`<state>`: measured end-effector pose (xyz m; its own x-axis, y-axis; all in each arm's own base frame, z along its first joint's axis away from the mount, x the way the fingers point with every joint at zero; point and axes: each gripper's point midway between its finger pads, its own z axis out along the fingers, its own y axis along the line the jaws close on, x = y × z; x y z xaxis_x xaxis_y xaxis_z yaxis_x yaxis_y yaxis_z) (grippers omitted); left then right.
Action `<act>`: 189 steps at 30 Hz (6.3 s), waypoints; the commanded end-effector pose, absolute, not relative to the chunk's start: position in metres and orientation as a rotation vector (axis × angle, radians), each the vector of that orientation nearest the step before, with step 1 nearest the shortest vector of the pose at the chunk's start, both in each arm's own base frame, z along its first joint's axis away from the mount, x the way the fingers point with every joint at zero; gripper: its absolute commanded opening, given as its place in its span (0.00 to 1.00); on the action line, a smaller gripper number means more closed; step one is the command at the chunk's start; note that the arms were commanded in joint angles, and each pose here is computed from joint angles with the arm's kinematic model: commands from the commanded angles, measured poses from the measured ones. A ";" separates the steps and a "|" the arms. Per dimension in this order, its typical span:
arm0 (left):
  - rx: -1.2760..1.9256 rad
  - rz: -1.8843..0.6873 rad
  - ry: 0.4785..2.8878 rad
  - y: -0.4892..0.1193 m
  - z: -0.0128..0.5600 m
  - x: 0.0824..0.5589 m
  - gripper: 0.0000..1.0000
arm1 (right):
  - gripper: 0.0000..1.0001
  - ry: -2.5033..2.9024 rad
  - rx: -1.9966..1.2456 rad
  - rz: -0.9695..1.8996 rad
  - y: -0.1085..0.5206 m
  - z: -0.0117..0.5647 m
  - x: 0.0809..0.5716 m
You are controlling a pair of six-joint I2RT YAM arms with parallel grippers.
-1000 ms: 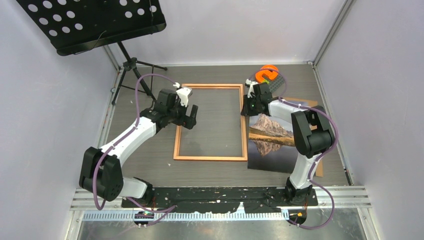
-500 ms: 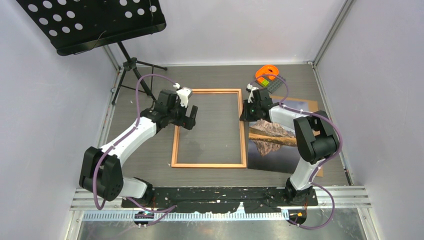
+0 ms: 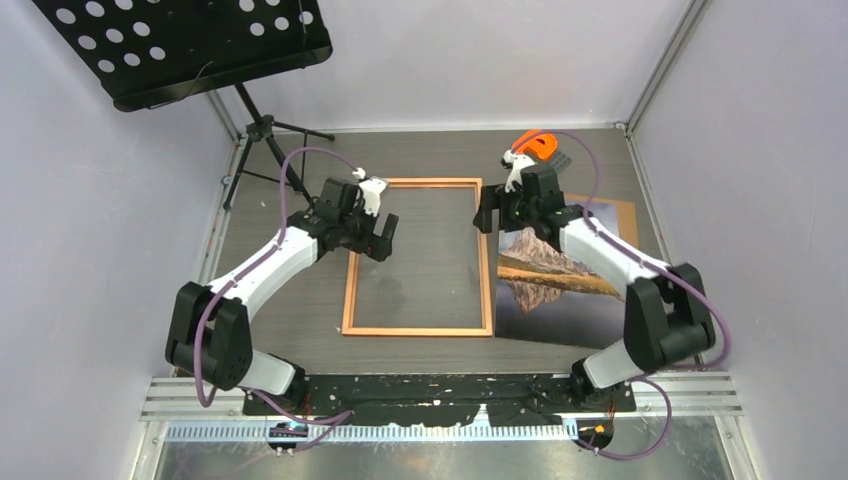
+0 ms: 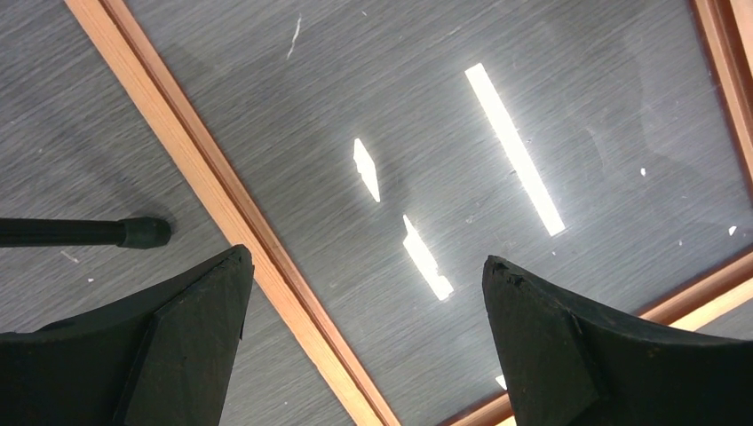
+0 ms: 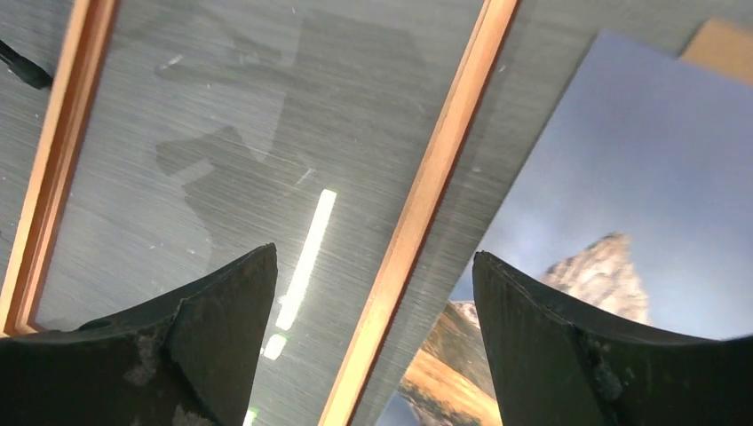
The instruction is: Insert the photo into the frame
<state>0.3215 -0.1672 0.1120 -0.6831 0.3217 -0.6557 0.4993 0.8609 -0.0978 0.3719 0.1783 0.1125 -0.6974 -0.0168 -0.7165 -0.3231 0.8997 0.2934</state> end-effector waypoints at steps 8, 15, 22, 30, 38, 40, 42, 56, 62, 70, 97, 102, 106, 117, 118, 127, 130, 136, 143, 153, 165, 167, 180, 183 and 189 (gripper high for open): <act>0.723 -0.604 2.287 -0.210 0.141 0.327 0.99 | 0.98 2.082 -0.332 0.033 0.081 0.183 0.348; 0.756 -0.733 2.300 -0.269 0.148 0.323 0.99 | 0.97 2.179 -0.220 -0.049 0.012 0.170 0.329; 0.792 -0.947 2.286 -0.356 0.172 0.313 0.99 | 0.93 2.295 -0.129 -0.032 -0.042 0.137 0.311; 0.848 -1.142 2.316 -0.437 0.174 0.307 0.97 | 0.90 2.392 -0.111 -0.054 -0.069 0.104 0.298; 0.868 -1.150 2.356 -0.475 0.150 0.306 0.97 | 0.90 2.474 -0.030 -0.026 -0.092 0.079 0.292; 0.870 -1.152 2.365 -0.481 0.145 0.306 0.97 | 0.90 2.488 -0.007 -0.018 -0.098 0.075 0.291; 0.872 -1.151 2.371 -0.486 0.142 0.308 0.97 | 0.90 2.497 0.012 -0.014 -0.103 0.072 0.290; 0.847 -1.157 2.399 -0.497 0.128 0.314 0.97 | 0.90 2.559 0.043 -0.004 -0.124 0.061 0.283; 0.841 -1.161 2.404 -0.499 0.126 0.314 0.97 | 0.90 2.608 0.063 0.073 -0.124 0.050 0.281; 0.845 -1.155 2.399 -0.499 0.127 0.315 0.97 | 0.89 2.670 0.077 0.161 -0.117 0.037 0.277; 0.752 -1.077 2.515 -0.497 0.092 0.322 0.98 | 0.88 2.738 0.114 0.199 -0.117 0.023 0.273; 0.732 -1.010 2.558 -0.496 0.079 0.322 0.97 | 0.88 2.740 0.119 0.205 -0.116 0.022 0.273; 0.735 -0.919 2.577 -0.492 0.072 0.320 0.97 | 0.88 2.740 0.122 0.210 -0.116 0.022 0.273; 0.725 -0.938 2.632 -0.492 0.062 0.308 0.97 | 0.88 2.740 0.125 0.221 -0.115 0.021 0.273; 0.726 -0.957 2.639 -0.493 0.062 0.305 0.97 | 0.87 2.740 0.125 0.225 -0.114 0.021 0.273; 0.688 -0.954 2.707 -0.495 0.055 0.289 0.97 | 0.87 2.740 0.128 0.244 -0.111 0.020 0.272; 0.662 -0.902 2.725 -0.492 0.053 0.288 0.98 | 0.87 2.738 0.130 0.247 -0.111 0.021 0.272; 0.565 -0.834 2.783 -0.486 0.044 0.289 0.99 | 0.87 2.735 0.130 0.247 -0.111 0.024 0.273; 0.535 -0.896 2.819 -0.493 0.037 0.283 1.00 | 0.87 2.733 0.129 0.255 -0.110 0.027 0.273; 0.593 -1.021 2.778 -0.503 0.051 0.279 1.00 | 0.87 2.741 0.135 0.310 -0.102 0.022 0.270; 0.660 -1.106 2.674 -0.506 0.078 0.288 0.99 | 0.85 2.750 0.127 0.336 -0.099 0.018 0.268; 0.673 -1.120 2.652 -0.507 0.081 0.290 0.99 | 0.85 2.752 0.125 0.342 -0.099 0.017 0.268; 0.766 -1.288 2.543 -0.512 0.106 0.285 0.96 | 0.84 2.762 0.123 0.359 -0.098 0.013 0.268; 0.778 -1.322 2.529 -0.514 0.108 0.283 0.95 | 0.84 2.765 0.125 0.361 -0.098 0.012 0.267; 0.794 -1.363 2.513 -0.515 0.111 0.278 0.94 | 0.84 2.769 0.124 0.359 -0.098 0.012 0.267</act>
